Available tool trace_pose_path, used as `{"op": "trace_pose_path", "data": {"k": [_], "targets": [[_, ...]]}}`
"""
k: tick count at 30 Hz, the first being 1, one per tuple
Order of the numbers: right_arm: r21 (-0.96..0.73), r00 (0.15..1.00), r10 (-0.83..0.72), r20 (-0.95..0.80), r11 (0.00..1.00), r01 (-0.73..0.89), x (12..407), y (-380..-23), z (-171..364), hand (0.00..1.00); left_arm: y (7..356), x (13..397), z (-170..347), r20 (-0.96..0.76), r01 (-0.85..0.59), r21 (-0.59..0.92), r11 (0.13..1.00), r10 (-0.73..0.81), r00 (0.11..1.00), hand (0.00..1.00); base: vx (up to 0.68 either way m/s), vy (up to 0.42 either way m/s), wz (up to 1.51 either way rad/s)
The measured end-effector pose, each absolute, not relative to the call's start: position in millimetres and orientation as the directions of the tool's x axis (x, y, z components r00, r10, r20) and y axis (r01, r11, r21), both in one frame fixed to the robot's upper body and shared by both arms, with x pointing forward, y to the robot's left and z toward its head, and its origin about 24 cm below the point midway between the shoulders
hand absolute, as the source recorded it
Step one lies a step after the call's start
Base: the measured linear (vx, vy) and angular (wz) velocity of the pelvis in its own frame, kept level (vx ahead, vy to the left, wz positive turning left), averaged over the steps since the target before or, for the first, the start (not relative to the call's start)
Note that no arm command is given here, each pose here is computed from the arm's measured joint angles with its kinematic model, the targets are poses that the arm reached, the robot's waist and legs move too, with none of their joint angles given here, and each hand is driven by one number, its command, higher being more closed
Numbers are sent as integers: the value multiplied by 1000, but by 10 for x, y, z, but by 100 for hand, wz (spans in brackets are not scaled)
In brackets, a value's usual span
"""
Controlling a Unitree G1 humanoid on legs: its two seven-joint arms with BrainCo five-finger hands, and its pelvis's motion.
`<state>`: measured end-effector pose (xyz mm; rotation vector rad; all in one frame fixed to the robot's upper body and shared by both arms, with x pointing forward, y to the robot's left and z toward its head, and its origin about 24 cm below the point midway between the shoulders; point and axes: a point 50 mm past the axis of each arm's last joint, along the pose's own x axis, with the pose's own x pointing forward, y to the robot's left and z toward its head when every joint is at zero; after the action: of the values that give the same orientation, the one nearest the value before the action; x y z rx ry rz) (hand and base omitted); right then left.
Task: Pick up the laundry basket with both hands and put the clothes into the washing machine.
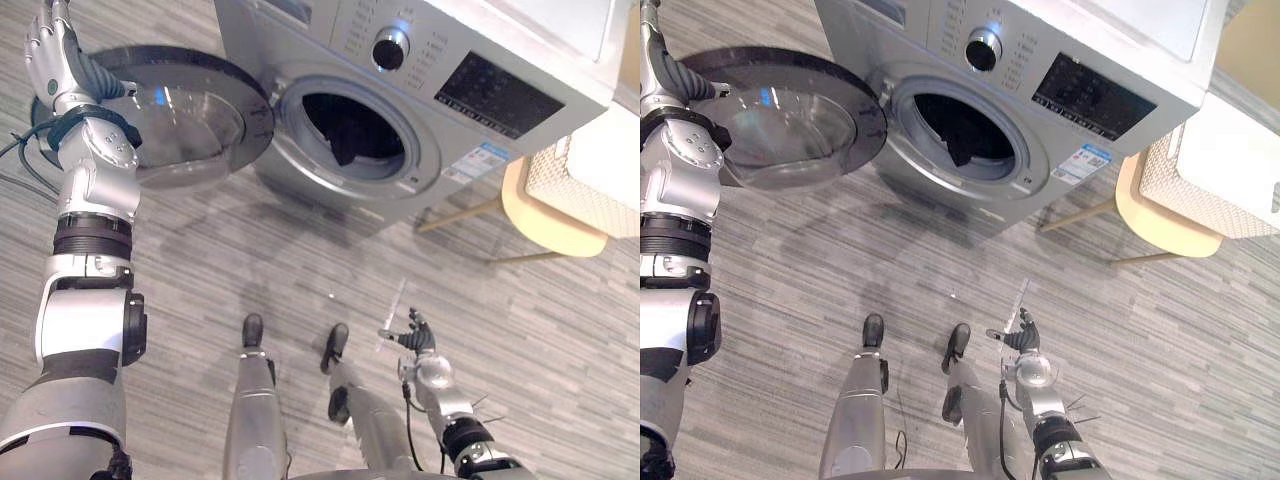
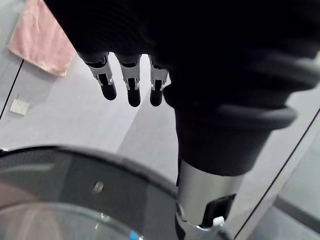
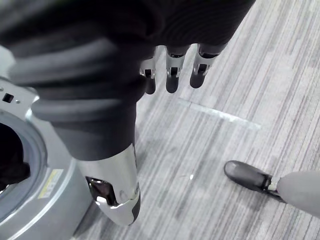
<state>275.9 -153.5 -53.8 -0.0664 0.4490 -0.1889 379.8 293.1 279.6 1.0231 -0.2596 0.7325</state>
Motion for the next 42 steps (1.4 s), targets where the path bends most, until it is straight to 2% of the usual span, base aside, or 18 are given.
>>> {"op": "trace_pose_path", "data": {"k": [3, 9, 19, 26, 30, 35, 37, 39, 42], "targets": [[-107, 903, -190, -386, 981, 161, 2913, -1530, -402, 0, 2876, 3817, 2811, 525, -658, 664, 355, 405, 748, 0, 48, 15, 2], [-77, 930, -183, -318, 983, 167, 3176, -1503, -135, 0, 2791, 3853, 2771, 522, -648, 656, 388, 388, 760, 0, 25, 16, 2], [-84, 911, -189, -365, 982, 170, 3106, -1518, -248, 0, 2741, 3850, 2305, 449, -578, 707, 408, 372, 812, 0, 35, 30, 1], [-98, 868, -186, -461, 982, 159, 2858, -1524, -523, 0, 2339, 3728, 1334, 271, -414, 741, 528, 329, 905, 0, 70, 44, 17], [-114, 807, -188, -559, 982, 150, 2597, -1542, -787, 0, 1975, 3414, 721, 137, -275, 708, 651, 255, 957, 0, 113, 67, 18], [-136, 753, -186, -631, 982, 129, 2365, -1520, -974, 0, 1656, 2988, 483, 88, -175, 628, 758, 155, 984, 0, 84, 59, 16], [-129, 738, -186, -649, 983, 134, 2261, -1532, -1031, 0, 1630, 2864, 514, 105, -184, 586, 789, 151, 983, 0, 37, 52, 8], [-119, 717, -230, -658, 972, 203, 2017, -1829, -1094, 0, 1799, 2785, 679, 179, -285, 526, 801, 224, 958, 0, 14, 34, -6], [-170, 701, -272, -659, 962, 213, 1822, -2177, -1099, 0, 2027, 2741, 767, 223, -386, 498, 777, 315, 922, 0, -21, 21, -17]]}}
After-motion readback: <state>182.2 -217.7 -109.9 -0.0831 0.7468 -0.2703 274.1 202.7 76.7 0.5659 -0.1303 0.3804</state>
